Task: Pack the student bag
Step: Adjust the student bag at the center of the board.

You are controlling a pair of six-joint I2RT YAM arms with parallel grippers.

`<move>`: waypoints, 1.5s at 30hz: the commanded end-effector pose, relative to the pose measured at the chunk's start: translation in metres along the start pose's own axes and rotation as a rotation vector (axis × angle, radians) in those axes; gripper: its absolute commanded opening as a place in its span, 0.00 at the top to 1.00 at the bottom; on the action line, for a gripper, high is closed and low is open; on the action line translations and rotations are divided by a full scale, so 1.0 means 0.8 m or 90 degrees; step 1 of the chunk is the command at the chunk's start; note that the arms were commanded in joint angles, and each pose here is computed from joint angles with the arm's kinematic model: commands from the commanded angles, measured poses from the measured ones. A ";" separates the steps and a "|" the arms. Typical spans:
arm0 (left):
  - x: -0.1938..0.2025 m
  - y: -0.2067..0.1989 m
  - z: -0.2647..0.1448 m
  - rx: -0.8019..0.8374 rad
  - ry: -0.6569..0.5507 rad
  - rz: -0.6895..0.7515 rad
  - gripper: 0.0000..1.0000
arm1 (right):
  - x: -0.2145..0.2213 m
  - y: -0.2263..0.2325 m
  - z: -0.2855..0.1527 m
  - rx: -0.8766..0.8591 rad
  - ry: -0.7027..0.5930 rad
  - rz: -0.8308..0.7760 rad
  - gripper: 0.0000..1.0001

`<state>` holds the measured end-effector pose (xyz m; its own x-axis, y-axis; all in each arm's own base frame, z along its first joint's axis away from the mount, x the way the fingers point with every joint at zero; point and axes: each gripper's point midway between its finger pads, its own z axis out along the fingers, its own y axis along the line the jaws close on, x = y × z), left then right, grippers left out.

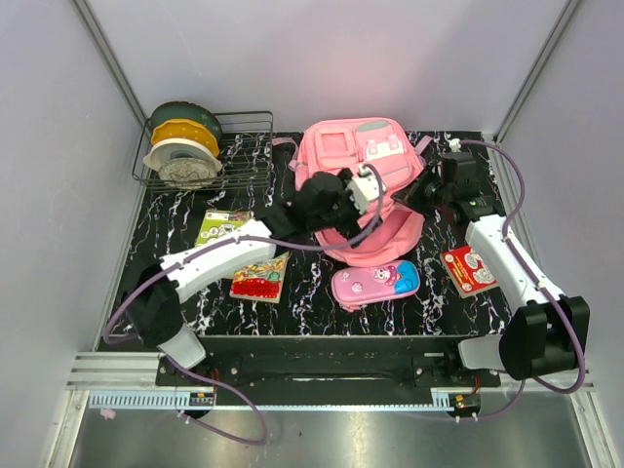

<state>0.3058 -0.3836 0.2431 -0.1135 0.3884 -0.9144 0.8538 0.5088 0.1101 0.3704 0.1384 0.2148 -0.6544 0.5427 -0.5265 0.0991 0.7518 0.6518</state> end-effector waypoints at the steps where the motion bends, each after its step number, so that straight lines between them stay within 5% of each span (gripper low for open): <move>1: -0.028 -0.018 0.019 -0.015 -0.034 0.171 0.01 | -0.029 0.065 -0.035 -0.115 -0.044 -0.043 1.00; 17: -0.038 0.019 0.075 -0.181 -0.054 0.217 0.01 | -0.023 0.078 -0.070 -0.147 -0.054 -0.024 1.00; 19: -0.036 0.025 0.077 -0.200 -0.047 0.226 0.08 | -0.023 0.080 -0.074 -0.148 -0.057 -0.027 1.00; 24: -0.052 0.030 0.063 -0.217 -0.071 0.210 0.47 | -0.017 0.056 -0.063 -0.102 -0.053 -0.026 1.00; 25: -0.057 0.033 0.057 -0.228 -0.082 0.204 0.61 | -0.015 0.052 -0.059 -0.095 -0.050 -0.026 1.00; 27: -0.068 0.041 0.052 -0.239 -0.091 0.196 0.74 | -0.010 0.046 -0.054 -0.089 -0.042 -0.022 1.00; 28: -0.060 0.044 0.056 -0.239 -0.070 0.196 0.94 | -0.008 0.044 -0.052 -0.086 -0.038 -0.019 1.00; 33: -0.056 0.066 0.055 -0.236 -0.051 0.161 1.00 | -0.014 0.047 -0.058 -0.087 -0.053 -0.018 0.99; 36: -0.061 0.076 0.046 -0.238 -0.057 0.138 1.00 | -0.023 0.048 -0.068 -0.081 -0.080 -0.010 0.56; 37: -0.062 0.085 0.042 -0.245 -0.056 0.128 1.00 | -0.026 0.050 -0.073 -0.080 -0.086 -0.006 0.24; 40: -0.068 0.097 0.033 -0.242 -0.048 0.105 1.00 | -0.040 0.049 -0.092 -0.055 -0.124 -0.003 0.08; 45: -0.081 0.119 0.019 -0.241 -0.038 0.077 1.00 | -0.048 0.027 -0.145 0.014 -0.189 0.009 0.02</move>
<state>0.3832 -0.3945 0.2398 0.0155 0.5304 -0.8476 0.6814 0.6148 0.3972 0.3334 0.1180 0.2693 -0.5384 0.6042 -0.5874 0.0939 0.7357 0.6707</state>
